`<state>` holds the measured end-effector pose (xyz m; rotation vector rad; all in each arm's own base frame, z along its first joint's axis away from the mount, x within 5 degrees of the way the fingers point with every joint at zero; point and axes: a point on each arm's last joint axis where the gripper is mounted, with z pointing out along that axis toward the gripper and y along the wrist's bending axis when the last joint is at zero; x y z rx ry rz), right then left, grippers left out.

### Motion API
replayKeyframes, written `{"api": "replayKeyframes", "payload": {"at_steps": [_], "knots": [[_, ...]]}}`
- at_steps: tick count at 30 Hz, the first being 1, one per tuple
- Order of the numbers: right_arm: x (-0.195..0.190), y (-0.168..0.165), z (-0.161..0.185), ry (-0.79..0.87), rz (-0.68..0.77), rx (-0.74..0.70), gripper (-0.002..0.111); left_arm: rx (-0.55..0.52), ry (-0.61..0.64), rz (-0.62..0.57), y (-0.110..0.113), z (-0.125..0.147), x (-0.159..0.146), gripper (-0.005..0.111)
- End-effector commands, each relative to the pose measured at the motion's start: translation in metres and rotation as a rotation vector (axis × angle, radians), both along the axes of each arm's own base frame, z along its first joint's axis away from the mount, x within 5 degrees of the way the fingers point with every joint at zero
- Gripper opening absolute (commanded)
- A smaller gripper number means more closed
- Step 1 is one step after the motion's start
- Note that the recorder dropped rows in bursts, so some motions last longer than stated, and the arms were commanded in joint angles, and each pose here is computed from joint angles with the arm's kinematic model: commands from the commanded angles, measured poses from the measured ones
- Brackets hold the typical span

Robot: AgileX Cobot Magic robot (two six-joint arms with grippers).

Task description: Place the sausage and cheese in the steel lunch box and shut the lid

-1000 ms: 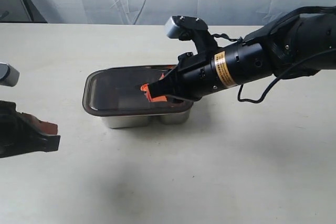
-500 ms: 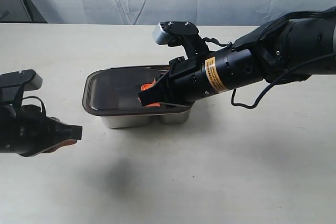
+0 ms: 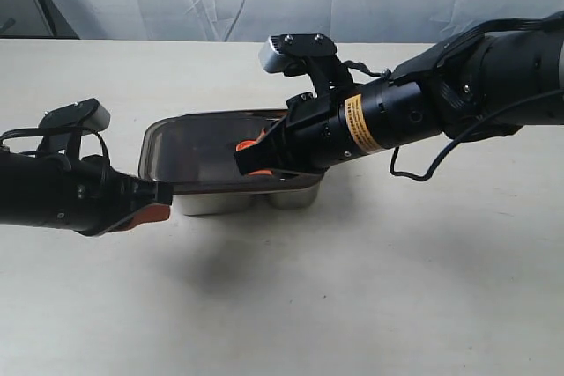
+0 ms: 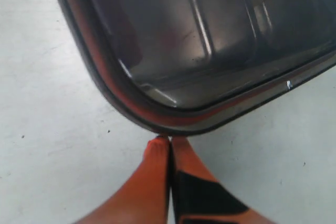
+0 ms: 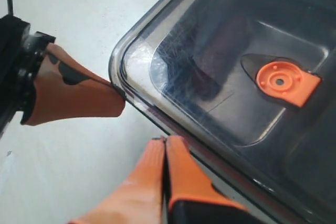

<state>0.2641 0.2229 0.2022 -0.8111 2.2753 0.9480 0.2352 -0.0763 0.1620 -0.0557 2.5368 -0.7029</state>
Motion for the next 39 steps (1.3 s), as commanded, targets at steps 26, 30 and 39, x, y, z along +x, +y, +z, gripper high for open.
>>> {"api": "replayKeyframes", "payload": {"at_steps": [26,30,39], "knots": [[0.003,0.006,-0.047,0.138,0.033,-0.054,-0.001,0.063,-0.046,-0.079,-0.001,0.007,0.008,0.0],[-0.001,0.008,-0.045,0.155,0.063,-0.033,-0.001,0.117,0.001,-0.062,0.005,0.0,0.002,0.0],[-0.002,0.006,-0.024,0.097,0.054,-0.008,-0.001,0.173,0.135,-0.151,0.007,-0.008,-0.014,0.0]]}}
